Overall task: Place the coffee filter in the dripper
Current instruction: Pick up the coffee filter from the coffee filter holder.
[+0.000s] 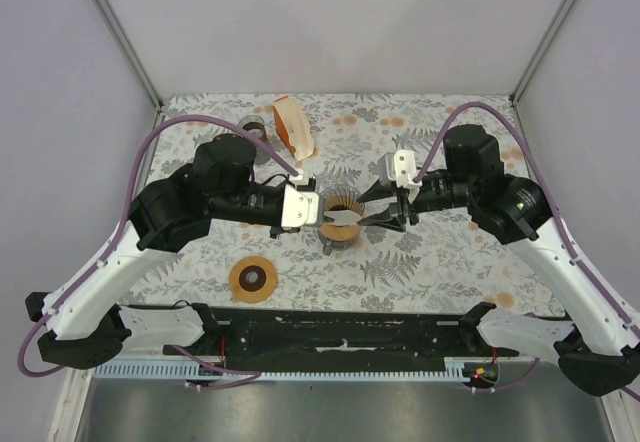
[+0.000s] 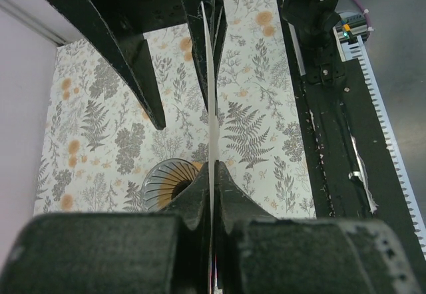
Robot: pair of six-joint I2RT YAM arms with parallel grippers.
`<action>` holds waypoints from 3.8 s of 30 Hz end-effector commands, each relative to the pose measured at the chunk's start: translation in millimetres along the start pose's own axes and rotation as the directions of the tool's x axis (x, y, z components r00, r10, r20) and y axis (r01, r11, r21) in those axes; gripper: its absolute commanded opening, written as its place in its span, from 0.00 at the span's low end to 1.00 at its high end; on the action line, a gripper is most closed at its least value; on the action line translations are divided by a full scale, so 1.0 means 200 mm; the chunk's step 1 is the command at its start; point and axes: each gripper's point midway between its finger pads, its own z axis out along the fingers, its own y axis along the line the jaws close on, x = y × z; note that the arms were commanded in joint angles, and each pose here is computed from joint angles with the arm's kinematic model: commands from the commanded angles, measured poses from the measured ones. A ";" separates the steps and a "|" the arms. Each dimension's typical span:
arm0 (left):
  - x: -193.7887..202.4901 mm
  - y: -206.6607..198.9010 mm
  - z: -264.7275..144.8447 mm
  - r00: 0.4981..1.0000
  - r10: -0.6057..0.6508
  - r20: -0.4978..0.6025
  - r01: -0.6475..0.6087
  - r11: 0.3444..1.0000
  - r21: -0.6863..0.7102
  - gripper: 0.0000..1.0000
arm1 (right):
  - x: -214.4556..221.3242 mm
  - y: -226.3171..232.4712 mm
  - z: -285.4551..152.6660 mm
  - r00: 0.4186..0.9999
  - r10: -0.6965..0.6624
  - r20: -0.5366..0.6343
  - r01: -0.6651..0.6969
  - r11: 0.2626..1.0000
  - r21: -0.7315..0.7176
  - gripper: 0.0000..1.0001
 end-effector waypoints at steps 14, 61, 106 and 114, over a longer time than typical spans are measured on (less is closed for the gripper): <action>-0.08 -0.01 -0.03 0.998 0.018 0.063 -0.018 1.000 0.006 0.02 | -0.07 0.10 0.04 0.995 0.018 0.096 -0.001 0.985 -0.171 0.45; -0.07 0.11 -0.01 0.999 0.042 0.028 -0.039 0.994 -0.100 0.02 | -0.07 0.20 0.06 0.995 -0.046 0.084 0.065 0.971 -0.231 0.00; -0.07 0.02 -0.02 0.998 0.039 0.051 -0.038 0.999 -0.031 0.02 | -0.11 0.00 -0.03 0.993 -0.050 0.107 0.046 0.998 0.041 0.11; -0.08 0.03 -0.01 0.998 0.037 0.053 -0.036 0.999 -0.030 0.02 | -0.13 0.03 -0.03 0.992 -0.047 0.116 0.048 0.999 -0.001 0.32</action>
